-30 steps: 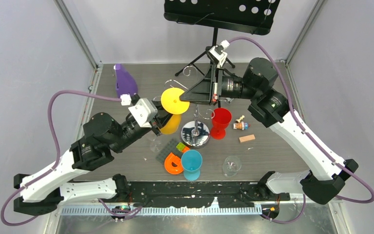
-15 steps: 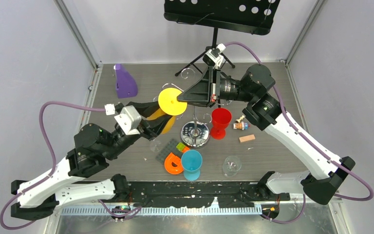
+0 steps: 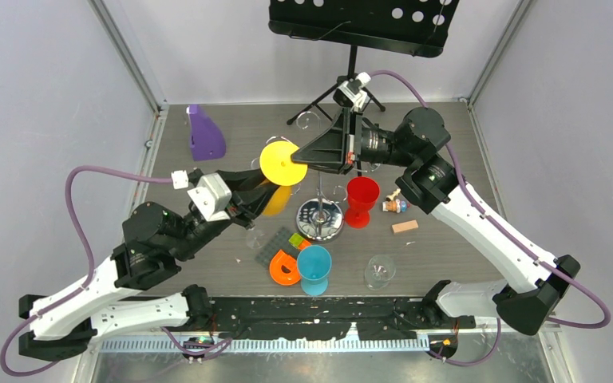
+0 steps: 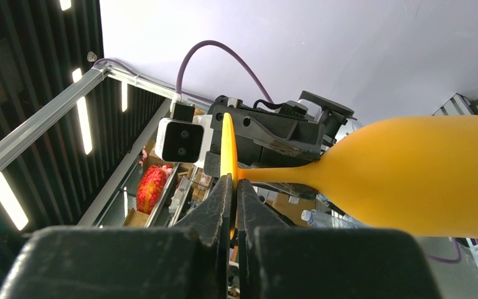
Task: Place the wine glass upside down on the wine glass rack
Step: Turn the wine glass upside down at the wine rack.
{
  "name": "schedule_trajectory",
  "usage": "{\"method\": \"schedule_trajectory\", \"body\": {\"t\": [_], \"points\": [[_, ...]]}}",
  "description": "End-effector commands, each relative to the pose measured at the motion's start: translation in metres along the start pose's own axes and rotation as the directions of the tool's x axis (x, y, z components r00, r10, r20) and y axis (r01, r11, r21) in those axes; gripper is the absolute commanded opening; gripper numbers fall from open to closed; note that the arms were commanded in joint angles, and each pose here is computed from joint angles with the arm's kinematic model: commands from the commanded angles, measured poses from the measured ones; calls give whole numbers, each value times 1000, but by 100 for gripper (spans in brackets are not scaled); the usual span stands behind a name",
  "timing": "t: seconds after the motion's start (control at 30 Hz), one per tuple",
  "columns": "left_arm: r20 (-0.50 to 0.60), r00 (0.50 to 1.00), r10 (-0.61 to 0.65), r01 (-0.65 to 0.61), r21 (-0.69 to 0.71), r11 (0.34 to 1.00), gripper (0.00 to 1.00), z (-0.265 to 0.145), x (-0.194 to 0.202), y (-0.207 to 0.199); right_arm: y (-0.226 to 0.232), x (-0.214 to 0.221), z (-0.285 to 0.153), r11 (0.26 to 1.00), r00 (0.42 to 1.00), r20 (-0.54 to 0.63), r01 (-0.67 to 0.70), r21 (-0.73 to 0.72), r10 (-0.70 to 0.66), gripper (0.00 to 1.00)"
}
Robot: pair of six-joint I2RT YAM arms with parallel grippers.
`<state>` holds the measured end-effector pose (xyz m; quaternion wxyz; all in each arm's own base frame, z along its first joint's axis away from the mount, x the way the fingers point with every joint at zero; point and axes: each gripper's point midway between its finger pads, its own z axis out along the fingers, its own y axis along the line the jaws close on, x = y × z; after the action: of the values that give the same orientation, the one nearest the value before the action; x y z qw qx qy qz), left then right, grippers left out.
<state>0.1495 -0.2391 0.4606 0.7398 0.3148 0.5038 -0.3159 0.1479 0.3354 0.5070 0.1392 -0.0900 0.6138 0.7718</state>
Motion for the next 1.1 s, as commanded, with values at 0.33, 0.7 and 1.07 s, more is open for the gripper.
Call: {"method": "schedule_trajectory", "body": {"t": [0.33, 0.7, 1.07], "points": [[-28, 999, 22, -21, 31, 999, 29, 10, 5, -7, 51, 7, -11, 984, 996, 15, 93, -150, -91, 5], [-11, 1000, 20, -19, 53, 998, 29, 14, 2, -11, 46, 8, -11, 985, 996, 10, 84, -149, -83, 5], [-22, 1000, 20, -19, 68, 998, 5, 17, 6, -15, 46, 9, -11, 985, 997, 6, 83, -153, -83, 5]]}}
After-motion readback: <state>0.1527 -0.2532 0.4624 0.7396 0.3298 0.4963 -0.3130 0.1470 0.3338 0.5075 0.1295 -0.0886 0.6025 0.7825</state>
